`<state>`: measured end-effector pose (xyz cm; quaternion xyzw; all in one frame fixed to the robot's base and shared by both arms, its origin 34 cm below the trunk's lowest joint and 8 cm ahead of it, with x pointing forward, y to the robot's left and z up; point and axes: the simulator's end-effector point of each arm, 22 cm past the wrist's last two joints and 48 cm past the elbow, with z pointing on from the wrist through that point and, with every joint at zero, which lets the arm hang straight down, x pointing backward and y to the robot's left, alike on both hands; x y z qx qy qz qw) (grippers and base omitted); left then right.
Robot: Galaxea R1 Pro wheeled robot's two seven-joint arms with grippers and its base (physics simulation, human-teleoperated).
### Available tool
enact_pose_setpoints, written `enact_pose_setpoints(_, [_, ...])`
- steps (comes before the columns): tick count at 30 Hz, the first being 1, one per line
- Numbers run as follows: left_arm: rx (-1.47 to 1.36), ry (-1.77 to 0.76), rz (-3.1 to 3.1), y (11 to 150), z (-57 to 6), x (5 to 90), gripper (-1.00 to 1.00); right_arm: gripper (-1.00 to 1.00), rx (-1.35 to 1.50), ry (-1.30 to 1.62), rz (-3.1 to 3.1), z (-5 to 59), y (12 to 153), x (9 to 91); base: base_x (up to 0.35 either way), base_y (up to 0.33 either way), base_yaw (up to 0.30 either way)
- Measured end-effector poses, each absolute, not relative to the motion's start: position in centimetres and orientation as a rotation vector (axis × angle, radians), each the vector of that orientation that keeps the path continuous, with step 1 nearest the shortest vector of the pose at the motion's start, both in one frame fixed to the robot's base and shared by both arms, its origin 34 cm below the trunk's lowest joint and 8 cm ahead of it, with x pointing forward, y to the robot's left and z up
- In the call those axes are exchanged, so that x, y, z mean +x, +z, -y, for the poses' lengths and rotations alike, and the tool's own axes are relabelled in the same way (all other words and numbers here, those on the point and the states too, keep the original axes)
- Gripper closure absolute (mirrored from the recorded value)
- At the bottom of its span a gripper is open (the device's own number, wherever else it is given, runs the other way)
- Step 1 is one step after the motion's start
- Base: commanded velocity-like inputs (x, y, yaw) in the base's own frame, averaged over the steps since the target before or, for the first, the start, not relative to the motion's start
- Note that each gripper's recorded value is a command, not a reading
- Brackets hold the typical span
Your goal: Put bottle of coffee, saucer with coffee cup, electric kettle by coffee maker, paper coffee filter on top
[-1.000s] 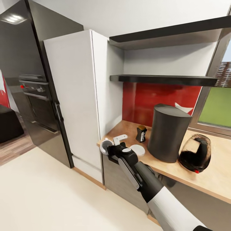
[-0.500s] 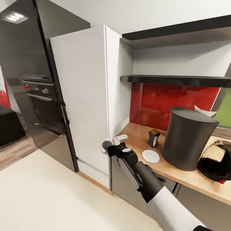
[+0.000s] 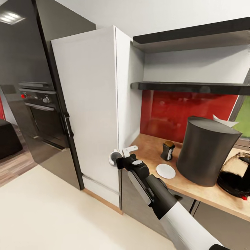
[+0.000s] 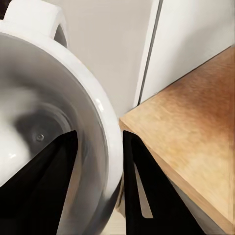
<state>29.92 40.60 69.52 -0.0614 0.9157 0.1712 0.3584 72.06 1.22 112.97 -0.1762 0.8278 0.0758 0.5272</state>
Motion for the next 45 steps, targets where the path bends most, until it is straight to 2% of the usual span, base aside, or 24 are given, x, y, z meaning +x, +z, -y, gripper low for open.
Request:
enact_pose_setpoints(7, [-0.159, 0.441, -2.36, 69.6, -40.6, 30.0, -1.0, 1.0, -0.422, 0.181, -1.976, -1.2, 113.1, 72.0, 0.0, 0.001, -0.12])
enact_pose_setpoints(18, [-0.132, 0.437, -2.359, 69.6, -40.5, 30.1, -1.0, 1.0, -0.421, 0.178, -1.971, -1.2, 113.5, 71.9, 0.0, 0.0, -0.255])
enact_pose_setpoints(24, [-0.07, 0.494, -2.326, 71.2, -45.5, 30.5, -1.0, 1.0, -0.422, 0.175, -1.972, -1.1, 113.5, 71.9, 0.0, 0.0, -0.276])
enact_pose_setpoints(33, [0.166, 0.174, -2.385, 71.9, -47.1, 31.1, -1.0, 1.0, -0.421, 0.171, -1.968, -1.1, 113.7, 71.9, 0.0, 0.0, -0.276])
enact_pose_setpoints(39, [0.137, -0.021, -2.352, 73.0, -45.7, 31.9, -1.0, 1.0, -0.42, 0.167, -1.966, -1.0, 113.9, 71.8, 0.0, 0.0, -0.276])
enact_pose_setpoints(45, [0.141, -0.073, -2.342, 73.2, -44.7, 32.2, -1.0, 1.0, -0.414, 0.156, -1.974, -0.7, 113.7, 71.9, 0.0, 0.0, -0.276])
